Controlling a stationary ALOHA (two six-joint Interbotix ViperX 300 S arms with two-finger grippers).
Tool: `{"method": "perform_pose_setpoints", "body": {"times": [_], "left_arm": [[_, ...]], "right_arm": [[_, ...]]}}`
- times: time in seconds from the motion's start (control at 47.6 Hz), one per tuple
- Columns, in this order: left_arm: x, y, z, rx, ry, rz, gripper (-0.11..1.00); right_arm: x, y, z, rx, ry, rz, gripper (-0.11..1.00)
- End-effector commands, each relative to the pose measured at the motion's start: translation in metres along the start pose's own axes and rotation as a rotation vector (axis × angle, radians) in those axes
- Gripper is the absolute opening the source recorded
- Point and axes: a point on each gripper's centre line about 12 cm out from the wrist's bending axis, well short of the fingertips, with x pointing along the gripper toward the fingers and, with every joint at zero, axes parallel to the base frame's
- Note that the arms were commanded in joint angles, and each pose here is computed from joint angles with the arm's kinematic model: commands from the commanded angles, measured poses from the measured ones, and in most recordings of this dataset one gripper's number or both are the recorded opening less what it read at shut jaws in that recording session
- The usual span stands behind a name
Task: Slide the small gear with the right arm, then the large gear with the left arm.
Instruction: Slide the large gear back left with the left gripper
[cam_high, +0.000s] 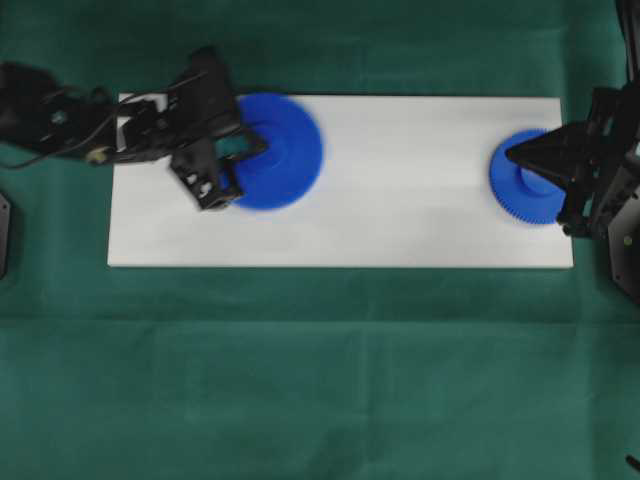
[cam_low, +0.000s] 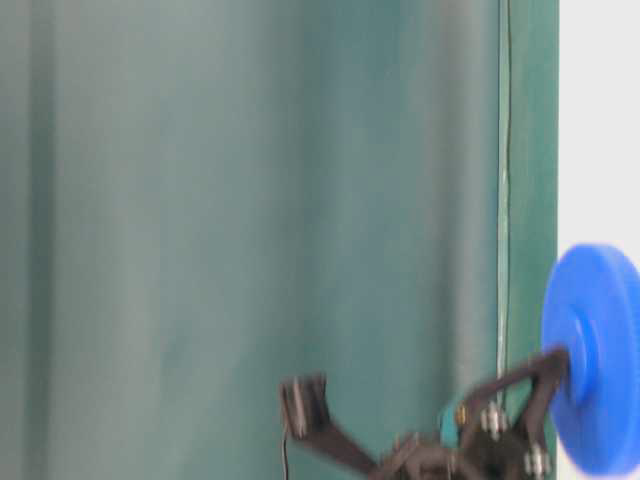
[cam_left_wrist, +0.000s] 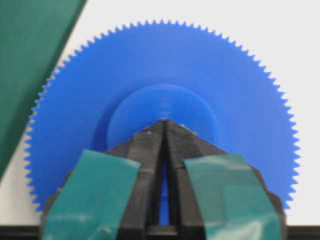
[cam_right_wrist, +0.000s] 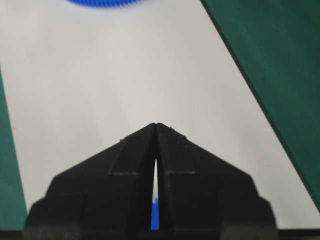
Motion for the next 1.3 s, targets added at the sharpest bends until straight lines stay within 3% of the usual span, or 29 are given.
{"method": "perform_pose_setpoints", "body": {"times": [0.0,0.441,0.946,1.282], "left_arm": [[-0.02,0.001,-0.007,-0.004,-0.02,0.001,-0.01],[-0.07,0.004,-0.046,-0.024,-0.045,0.004,-0.01],[-0.063,0.005,-0.036,-0.024,-0.056,0.007,-0.01],[-0.073,0.004,-0.015,-0.013,-0.129,0.004,-0.01]], "right_arm": [[-0.001,0.003,0.008,0.003,-0.023,0.013,0.5],[-0.001,0.003,0.008,0.012,-0.022,0.013,0.5],[-0.001,0.003,0.007,0.012,-0.019,0.013,0.5],[-0.001,0.003,0.007,0.011,-0.018,0.014,0.5]]}}
